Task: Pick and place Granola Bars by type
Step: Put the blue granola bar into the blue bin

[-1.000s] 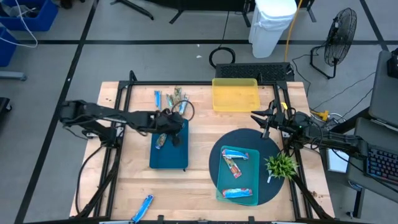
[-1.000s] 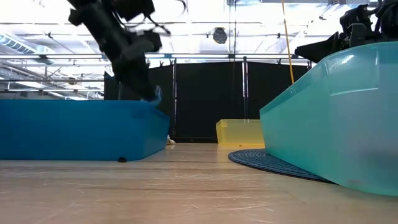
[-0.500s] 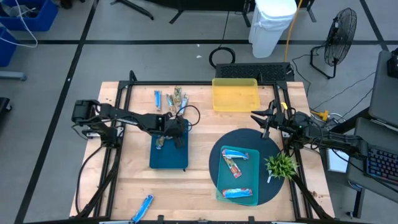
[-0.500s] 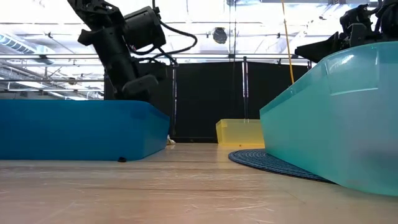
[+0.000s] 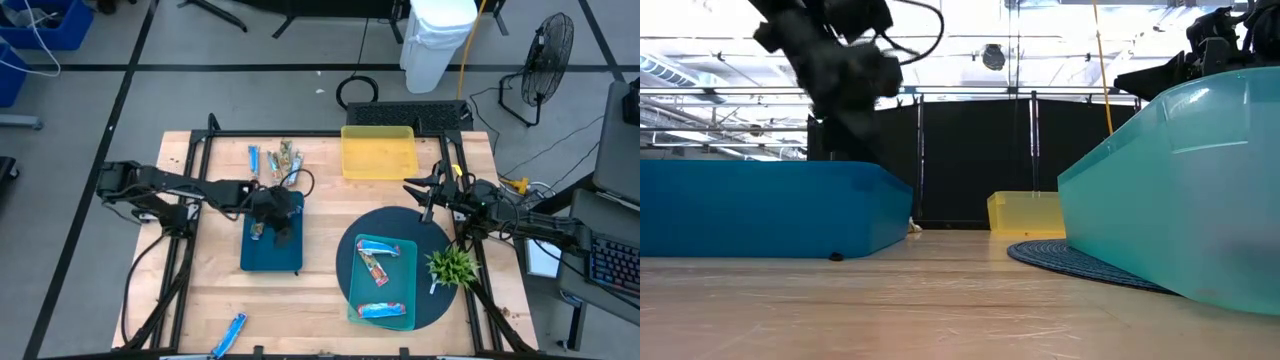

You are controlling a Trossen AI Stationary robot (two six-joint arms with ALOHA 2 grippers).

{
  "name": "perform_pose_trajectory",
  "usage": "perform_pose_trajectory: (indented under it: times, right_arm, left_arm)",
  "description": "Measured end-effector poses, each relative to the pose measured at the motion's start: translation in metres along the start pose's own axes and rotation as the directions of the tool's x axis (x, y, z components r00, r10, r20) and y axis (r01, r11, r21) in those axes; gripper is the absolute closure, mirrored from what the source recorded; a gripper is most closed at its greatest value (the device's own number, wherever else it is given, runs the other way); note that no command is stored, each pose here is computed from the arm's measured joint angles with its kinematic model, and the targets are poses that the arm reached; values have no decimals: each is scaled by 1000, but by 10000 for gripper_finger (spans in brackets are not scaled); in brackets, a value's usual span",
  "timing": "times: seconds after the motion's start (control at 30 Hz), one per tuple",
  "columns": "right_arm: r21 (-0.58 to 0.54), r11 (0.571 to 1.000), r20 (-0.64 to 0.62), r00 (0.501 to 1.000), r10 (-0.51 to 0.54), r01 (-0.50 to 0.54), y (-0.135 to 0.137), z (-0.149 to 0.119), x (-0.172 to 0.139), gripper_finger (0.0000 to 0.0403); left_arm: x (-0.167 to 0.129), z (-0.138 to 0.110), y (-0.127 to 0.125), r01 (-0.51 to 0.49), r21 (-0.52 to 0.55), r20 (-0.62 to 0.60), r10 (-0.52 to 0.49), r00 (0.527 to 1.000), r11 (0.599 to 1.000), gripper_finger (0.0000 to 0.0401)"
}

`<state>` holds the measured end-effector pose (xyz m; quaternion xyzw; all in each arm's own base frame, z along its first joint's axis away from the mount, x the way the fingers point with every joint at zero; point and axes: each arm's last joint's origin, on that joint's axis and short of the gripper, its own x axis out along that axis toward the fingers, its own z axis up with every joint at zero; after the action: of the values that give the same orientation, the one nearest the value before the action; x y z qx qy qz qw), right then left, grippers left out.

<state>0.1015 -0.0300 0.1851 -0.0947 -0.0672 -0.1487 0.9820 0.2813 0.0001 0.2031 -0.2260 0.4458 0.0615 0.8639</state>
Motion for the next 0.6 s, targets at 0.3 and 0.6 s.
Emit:
perform_pose_trajectory:
  times: [0.3, 0.6]
  right_arm:
    - [0, 1000, 0, 1000, 0, 0, 0, 0, 0, 332]
    - [0, 1000, -1, 1000, 0, 0, 0, 0, 0, 332]
  left_arm:
    - [-19, -36, -64, 295, -258, -207, -351, 913, 920, 286]
    - [-26, -102, -151, 326, -444, -55, -388, 920, 835, 315]
